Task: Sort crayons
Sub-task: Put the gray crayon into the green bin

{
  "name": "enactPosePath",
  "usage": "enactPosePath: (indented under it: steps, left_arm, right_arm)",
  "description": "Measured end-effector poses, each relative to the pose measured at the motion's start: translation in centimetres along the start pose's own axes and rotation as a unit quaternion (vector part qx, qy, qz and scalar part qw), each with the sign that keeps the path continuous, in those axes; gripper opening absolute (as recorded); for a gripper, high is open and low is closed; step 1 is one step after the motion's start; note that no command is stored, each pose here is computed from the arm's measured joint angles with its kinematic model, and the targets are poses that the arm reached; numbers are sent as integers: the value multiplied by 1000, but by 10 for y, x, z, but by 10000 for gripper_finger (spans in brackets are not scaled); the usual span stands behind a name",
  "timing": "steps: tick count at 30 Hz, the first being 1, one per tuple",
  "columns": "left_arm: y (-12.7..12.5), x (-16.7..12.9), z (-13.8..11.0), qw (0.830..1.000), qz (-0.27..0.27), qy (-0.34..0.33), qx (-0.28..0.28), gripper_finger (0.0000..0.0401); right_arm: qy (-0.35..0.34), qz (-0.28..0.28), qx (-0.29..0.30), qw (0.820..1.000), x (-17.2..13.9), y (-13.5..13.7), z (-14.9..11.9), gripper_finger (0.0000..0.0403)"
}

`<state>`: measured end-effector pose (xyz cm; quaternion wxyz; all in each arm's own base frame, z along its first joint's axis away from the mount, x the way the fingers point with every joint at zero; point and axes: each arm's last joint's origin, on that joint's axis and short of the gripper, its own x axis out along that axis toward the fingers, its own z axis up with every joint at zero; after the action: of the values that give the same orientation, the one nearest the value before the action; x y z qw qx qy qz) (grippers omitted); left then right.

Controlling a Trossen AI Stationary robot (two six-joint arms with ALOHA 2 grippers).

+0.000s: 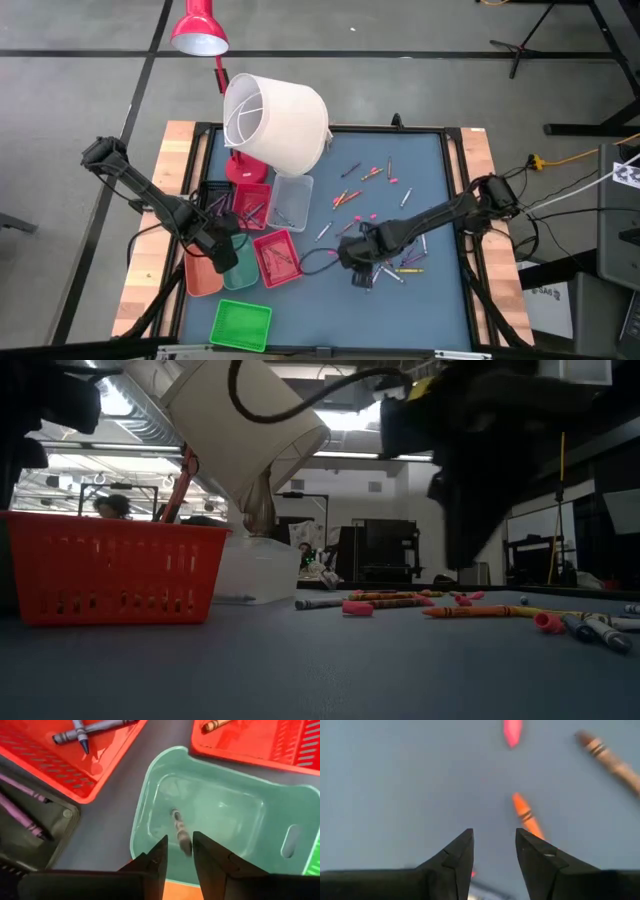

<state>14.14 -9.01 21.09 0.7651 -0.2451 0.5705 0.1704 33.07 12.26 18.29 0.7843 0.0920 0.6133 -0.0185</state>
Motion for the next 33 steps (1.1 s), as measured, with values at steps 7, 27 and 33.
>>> enactPosePath:
  steps: [7, 27, 33]
  left_arm:
    - [-2, 4, 1, 1000, -13, -15, -3, 80]
    - [-5, 3, 4, 998, -22, -54, -8, 80]
    - [-5, 3, 4, 998, -22, -54, -8, 80]
  right_arm:
    - [33, -13, 1, 999, -1, 26, -25, 145]
    - [106, -127, 44, 985, 22, 25, -87, 145]
    - [106, -129, 44, 985, 23, 24, -88, 145]
